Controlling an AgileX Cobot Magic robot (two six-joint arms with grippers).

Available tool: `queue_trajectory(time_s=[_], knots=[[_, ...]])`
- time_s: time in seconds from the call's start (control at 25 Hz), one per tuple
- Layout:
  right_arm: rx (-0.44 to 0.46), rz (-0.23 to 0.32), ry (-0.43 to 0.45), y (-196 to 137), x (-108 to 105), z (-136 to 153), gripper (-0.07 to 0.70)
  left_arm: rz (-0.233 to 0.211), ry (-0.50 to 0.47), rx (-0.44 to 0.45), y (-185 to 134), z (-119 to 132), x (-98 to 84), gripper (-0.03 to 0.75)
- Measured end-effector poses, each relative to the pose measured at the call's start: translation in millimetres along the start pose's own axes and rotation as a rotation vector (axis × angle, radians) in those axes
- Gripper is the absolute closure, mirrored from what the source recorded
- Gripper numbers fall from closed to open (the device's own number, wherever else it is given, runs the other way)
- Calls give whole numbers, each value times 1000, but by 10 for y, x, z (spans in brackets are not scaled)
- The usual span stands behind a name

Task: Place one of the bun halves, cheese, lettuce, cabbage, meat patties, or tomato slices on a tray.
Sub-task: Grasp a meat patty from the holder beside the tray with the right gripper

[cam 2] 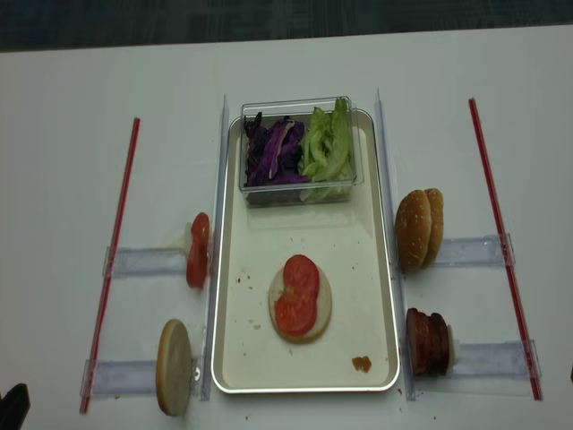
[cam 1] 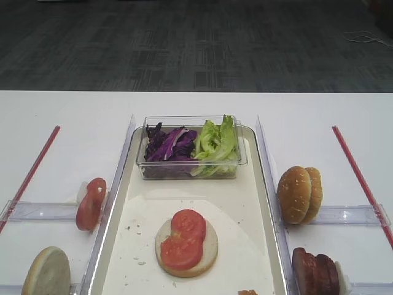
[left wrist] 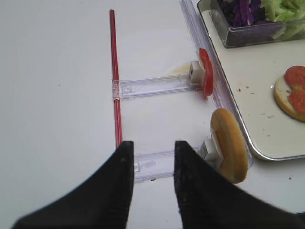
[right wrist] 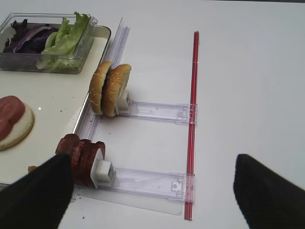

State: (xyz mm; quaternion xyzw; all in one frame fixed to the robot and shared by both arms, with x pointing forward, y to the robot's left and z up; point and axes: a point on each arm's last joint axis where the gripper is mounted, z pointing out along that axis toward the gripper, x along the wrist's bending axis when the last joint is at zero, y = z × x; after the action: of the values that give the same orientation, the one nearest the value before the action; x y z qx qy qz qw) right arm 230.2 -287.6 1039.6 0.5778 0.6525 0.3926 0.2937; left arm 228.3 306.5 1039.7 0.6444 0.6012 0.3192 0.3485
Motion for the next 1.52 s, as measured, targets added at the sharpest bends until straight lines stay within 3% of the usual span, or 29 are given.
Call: queue_trajectory(time_s=[0.44, 0.72, 1.0, 1.52], knots=[[15, 19, 28, 0, 27, -10, -22, 0, 0, 0, 0, 0, 0, 517], [186, 72, 36, 203, 38, 5, -21, 0, 0, 0, 0, 0, 0, 517], [319, 166, 61, 545, 63, 109, -21, 0, 0, 0, 0, 0, 0, 517], [605, 252, 49, 770, 10, 668, -21, 0, 0, 0, 0, 0, 0, 517]])
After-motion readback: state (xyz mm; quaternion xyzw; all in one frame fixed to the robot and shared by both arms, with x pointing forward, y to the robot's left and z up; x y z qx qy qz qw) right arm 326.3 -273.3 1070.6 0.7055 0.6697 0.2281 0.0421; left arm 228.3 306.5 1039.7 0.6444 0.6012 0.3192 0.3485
